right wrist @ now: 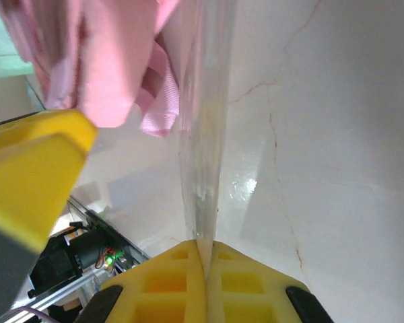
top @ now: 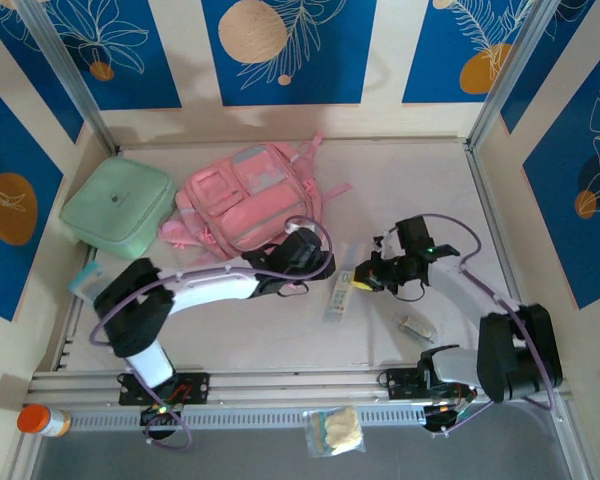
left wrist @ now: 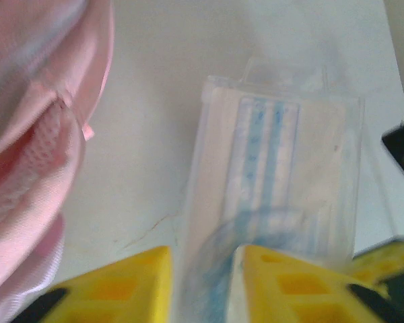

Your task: Pack books, pencil case, and school supplies into a backpack

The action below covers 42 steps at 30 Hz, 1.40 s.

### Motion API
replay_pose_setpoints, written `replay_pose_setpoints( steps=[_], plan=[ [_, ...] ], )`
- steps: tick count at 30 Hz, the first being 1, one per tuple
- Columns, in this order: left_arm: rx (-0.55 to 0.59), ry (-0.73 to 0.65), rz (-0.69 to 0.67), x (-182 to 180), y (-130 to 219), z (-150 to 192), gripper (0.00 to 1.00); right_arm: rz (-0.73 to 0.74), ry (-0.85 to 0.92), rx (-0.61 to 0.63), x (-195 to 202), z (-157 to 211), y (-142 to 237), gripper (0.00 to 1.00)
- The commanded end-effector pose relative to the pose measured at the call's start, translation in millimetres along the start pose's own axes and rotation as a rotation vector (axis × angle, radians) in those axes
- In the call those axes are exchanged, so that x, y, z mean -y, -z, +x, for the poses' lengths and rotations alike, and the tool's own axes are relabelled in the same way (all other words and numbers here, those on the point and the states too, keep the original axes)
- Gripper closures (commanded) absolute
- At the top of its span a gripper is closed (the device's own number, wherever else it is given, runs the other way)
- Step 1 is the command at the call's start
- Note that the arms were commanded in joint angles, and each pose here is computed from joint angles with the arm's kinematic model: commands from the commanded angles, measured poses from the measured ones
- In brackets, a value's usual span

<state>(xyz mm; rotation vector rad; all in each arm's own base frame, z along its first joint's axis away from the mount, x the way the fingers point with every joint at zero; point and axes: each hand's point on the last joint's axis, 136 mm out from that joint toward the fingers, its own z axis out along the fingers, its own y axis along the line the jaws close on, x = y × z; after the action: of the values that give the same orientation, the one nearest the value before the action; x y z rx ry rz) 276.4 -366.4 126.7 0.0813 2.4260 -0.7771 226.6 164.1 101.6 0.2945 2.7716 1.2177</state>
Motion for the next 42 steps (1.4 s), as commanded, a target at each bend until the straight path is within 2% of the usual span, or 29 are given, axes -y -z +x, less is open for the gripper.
replay_pose_setpoints(
  steps=[1,3,6,11,14,17,23,29,33,38,42],
  plan=[
    [0.08,-0.318,-0.151,-18,51,-40,0.56,-0.014,0.018,0.019,-13,4,23,1.0],
    [0.093,-0.469,-0.276,-42,70,-58,0.5,-0.035,0.013,0.025,-17,5,31,1.0],
    [0.044,-0.658,-0.394,-70,83,-75,0.46,-0.083,0.004,0.033,-25,9,36,1.0],
    [-0.089,-0.884,-0.453,-92,64,-73,0.41,-0.116,0.007,0.039,-33,7,39,1.0],
    [-0.163,-0.959,-0.502,-107,47,-68,0.36,-0.126,0.0,0.039,-35,5,39,1.0],
    [-0.176,-0.977,-0.546,-119,32,-74,0.32,-0.124,-0.002,0.039,-35,4,38,1.0],
    [-0.192,-0.977,-0.667,-143,12,-89,0.33,-0.121,-0.013,0.032,-32,1,36,1.0],
    [-0.159,-0.946,-0.557,-130,14,-96,0.37,-0.12,-0.014,0.04,-30,-2,38,1.0],
    [-0.182,-0.878,-0.51,-138,14,-101,0.38,-0.134,-0.025,0.046,-29,-3,36,1.0],
    [-0.212,-0.875,-0.516,-145,4,-97,0.51,-0.133,-0.046,0.035,-23,-1,32,1.0],
    [-0.192,-0.883,-0.532,-145,1,-103,0.69,-0.129,-0.039,0.041,-24,-2,35,1.0]
  ],
)
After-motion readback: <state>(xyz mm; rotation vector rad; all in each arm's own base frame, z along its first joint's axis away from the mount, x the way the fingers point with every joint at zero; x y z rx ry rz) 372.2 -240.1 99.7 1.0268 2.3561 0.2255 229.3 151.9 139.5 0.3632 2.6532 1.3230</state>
